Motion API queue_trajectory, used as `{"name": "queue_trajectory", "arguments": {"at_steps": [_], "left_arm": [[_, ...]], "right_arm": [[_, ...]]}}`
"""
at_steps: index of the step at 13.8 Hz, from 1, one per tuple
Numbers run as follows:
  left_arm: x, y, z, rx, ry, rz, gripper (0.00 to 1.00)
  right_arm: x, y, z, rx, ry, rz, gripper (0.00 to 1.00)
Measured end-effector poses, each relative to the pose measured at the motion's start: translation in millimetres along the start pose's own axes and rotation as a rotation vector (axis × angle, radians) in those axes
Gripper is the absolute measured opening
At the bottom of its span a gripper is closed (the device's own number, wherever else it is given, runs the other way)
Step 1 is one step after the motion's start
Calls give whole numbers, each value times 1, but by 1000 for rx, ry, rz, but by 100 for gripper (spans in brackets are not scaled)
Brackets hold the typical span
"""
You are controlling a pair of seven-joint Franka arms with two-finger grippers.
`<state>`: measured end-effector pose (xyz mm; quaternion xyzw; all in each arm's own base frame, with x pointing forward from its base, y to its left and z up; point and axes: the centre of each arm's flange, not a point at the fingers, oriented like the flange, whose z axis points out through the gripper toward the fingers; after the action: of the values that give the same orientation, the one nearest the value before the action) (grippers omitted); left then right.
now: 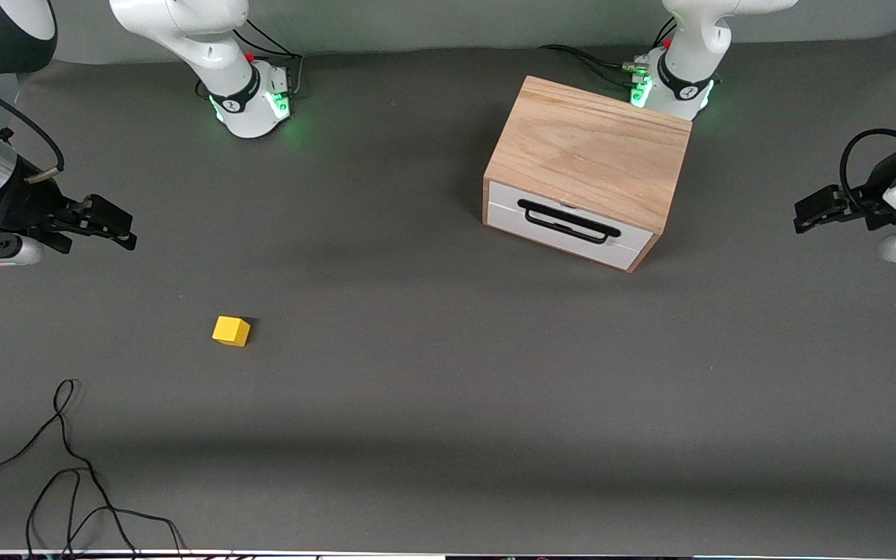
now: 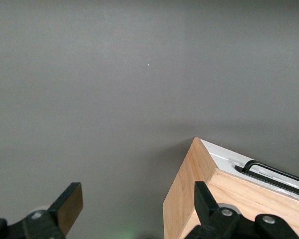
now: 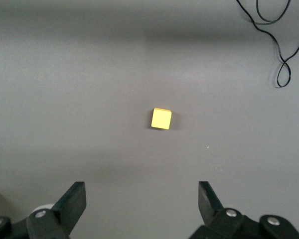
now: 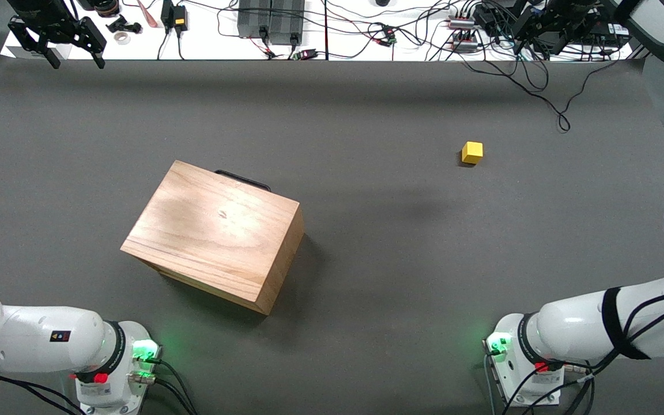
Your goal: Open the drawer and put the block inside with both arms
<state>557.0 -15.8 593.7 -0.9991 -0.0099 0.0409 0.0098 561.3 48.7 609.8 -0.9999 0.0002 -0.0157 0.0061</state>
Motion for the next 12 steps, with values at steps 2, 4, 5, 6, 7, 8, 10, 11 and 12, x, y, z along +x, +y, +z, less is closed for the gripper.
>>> {"name": "queue_trajectory", "arguments": {"at_steps": [2,4,5,6,7,8,10,11,12], "left_arm": [[0,0,0,0,0,0,100],[0,0,0,0,0,1,100],[0,0,0,0,0,1,100],[0,0,0,0,0,1,100],[0,0,0,0,0,1,100],[0,0,0,0,-1,0,100],[-1,4,0,-2,-6,-33,100],[-2,12,1,-3,-12,-70,100],[-5,28,0,-4,-20,-120,100]], "right_arm": [[0,0,0,0,-1,0,100],[0,0,1,0,-2,0,100],[1,0,1,0,-3,0,100],[1,0,2,0,-3,-1,100],[1,-1,2,0,-4,-1,100],[2,-1,4,0,-8,-2,100],[6,-1,16,0,-28,-2,100],[10,-1,25,0,-42,-2,100],[15,-2,36,0,-55,-3,100]]}}
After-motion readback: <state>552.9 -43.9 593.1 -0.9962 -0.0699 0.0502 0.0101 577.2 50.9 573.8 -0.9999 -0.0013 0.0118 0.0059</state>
